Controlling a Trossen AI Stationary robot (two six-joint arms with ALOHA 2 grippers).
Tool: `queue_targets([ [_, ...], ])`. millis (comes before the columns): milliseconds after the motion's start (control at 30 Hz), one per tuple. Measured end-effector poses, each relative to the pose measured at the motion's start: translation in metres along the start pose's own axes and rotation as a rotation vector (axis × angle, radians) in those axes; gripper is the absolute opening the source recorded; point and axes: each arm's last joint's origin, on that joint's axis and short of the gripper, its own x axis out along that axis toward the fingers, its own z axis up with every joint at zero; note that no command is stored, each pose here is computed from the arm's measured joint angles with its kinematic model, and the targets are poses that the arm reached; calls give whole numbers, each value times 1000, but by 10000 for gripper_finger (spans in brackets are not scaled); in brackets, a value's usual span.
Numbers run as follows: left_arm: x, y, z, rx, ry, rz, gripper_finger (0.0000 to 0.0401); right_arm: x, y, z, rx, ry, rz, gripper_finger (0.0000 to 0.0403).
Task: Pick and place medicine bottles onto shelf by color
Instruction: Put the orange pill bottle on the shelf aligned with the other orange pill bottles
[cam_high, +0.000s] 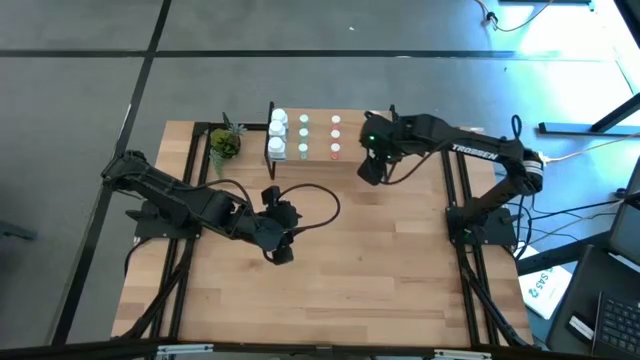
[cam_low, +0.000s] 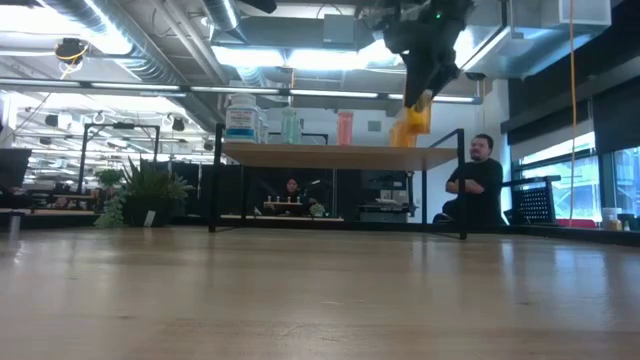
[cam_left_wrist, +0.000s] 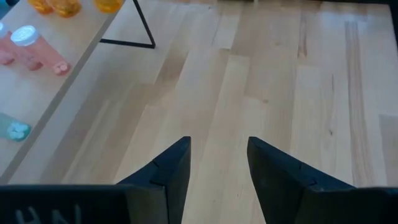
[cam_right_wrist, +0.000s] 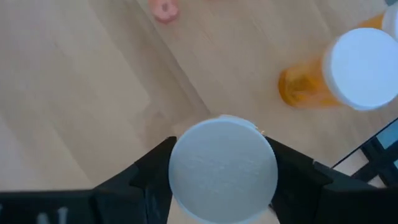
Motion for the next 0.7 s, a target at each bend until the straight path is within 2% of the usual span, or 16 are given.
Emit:
queue_targets([
  [333, 0, 0, 0, 2, 3, 1, 151, 24, -7, 10, 7, 22, -44, 211],
  [700, 0, 0, 0, 0, 5, -7, 151, 27, -12, 13, 11, 14, -115, 211],
])
